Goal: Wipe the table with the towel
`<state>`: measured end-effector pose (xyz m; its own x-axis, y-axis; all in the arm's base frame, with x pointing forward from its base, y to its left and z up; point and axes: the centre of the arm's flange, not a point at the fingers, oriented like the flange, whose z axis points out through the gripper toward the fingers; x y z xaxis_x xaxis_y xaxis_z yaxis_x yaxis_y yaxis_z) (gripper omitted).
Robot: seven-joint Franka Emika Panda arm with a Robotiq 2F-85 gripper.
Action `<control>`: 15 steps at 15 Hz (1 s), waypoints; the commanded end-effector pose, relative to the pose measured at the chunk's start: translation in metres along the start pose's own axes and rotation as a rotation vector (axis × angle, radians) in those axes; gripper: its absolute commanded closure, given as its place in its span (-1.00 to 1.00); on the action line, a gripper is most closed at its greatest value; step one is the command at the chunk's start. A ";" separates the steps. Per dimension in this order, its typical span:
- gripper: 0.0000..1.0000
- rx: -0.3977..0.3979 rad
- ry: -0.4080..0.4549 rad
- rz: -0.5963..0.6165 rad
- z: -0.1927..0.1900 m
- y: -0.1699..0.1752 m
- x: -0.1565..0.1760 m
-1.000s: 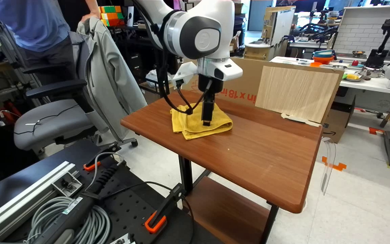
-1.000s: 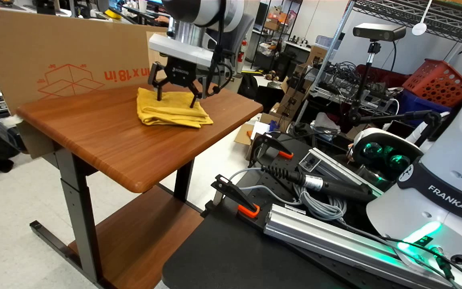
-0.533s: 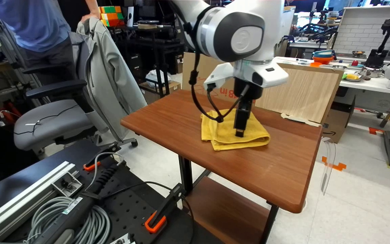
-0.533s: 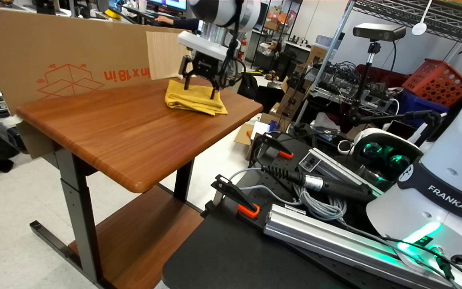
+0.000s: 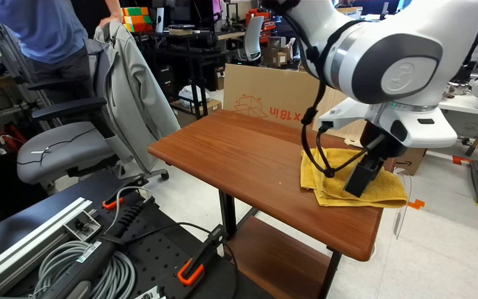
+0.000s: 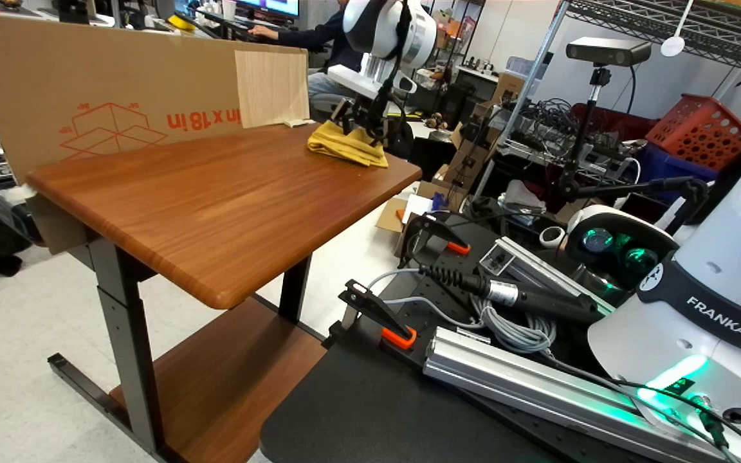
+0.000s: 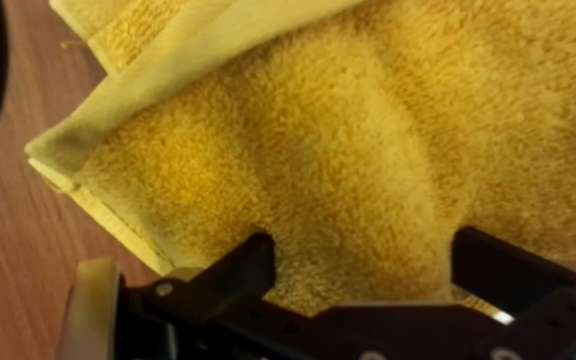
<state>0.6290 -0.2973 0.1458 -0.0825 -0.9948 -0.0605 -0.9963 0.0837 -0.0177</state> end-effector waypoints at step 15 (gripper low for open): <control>-1.00 0.018 -0.120 -0.278 -0.005 -0.041 -0.186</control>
<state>0.7247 -0.1289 0.1696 0.1103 -0.9828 -0.1481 -0.9905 -0.0964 -0.0980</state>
